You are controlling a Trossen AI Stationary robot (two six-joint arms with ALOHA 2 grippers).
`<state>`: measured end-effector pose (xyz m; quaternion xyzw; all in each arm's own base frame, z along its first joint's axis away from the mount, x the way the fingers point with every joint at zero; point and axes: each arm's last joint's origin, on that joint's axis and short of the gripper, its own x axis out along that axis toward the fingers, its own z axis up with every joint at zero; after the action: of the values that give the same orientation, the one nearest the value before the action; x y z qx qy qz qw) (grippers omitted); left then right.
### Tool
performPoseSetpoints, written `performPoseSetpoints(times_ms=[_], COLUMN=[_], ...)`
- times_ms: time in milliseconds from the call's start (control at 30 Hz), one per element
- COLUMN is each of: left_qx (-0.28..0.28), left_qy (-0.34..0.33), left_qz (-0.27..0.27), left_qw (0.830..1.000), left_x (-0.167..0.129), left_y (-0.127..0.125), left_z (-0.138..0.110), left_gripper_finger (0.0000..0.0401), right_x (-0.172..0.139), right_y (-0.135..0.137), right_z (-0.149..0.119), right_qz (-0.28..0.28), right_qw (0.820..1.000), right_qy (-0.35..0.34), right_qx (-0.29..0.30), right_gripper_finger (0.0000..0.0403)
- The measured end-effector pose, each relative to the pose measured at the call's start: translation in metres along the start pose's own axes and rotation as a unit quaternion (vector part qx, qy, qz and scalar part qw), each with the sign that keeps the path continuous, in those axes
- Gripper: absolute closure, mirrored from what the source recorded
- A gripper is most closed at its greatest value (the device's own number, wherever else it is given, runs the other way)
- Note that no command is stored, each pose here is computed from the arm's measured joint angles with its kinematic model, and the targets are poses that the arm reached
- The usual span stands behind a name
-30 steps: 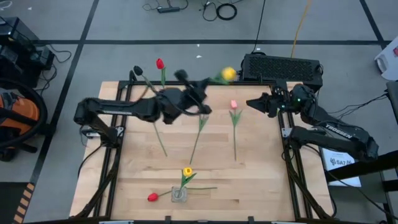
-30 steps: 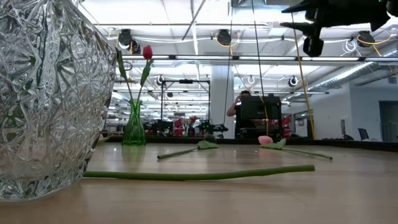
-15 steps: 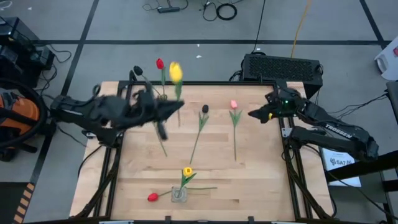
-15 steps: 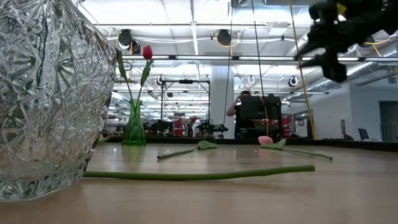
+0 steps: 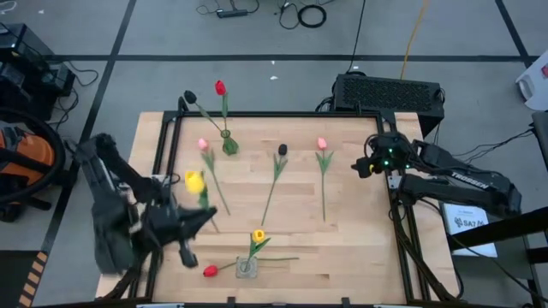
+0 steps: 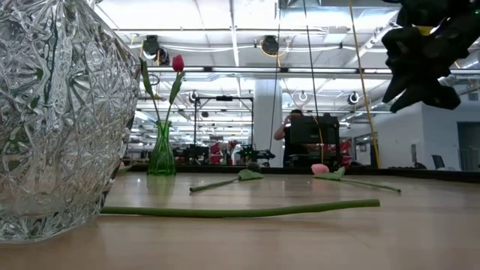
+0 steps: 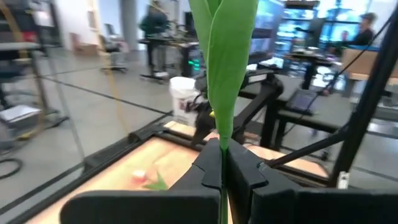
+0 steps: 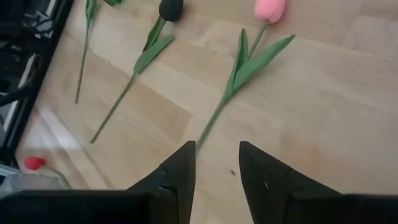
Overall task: Sort flowers into vase by color
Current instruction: Put the yellow flower into the transparent vase
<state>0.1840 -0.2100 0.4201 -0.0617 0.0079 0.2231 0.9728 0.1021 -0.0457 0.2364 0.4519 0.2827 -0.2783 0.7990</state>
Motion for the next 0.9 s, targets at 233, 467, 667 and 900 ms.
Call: performPoseSetpoints(times_ms=[233, 467, 667, 900], left_qx=[-0.056, -0.098, -0.104, -0.056], left_qy=[-0.011, -0.006, 0.03, 0.026], left_qz=[0.037, 0.033, -0.022, -0.134], left_qw=[0.998, 0.995, 0.994, 0.989], left_x=[-0.001, 0.001, 0.003, 0.018], left_y=[-0.025, -0.035, -0.053, -0.067], left_z=[-0.083, -0.118, -0.121, -0.099], left_gripper_finger=[0.0398, 0.0398, 0.0398, 0.0398], right_x=[-0.003, -0.004, -0.004, -0.004], right_y=[0.004, 0.007, 0.009, 0.011], right_z=[-0.005, -0.008, -0.011, -0.014], right_qz=[0.014, 0.023, 0.029, 0.026], right_qw=[1.0, 1.0, 0.999, 0.999], right_qy=[-0.002, 0.005, 0.013, 0.013], right_qx=[0.002, -0.005, -0.015, -0.019], right_gripper_finger=[0.0289, 0.0289, 0.0289, 0.0289])
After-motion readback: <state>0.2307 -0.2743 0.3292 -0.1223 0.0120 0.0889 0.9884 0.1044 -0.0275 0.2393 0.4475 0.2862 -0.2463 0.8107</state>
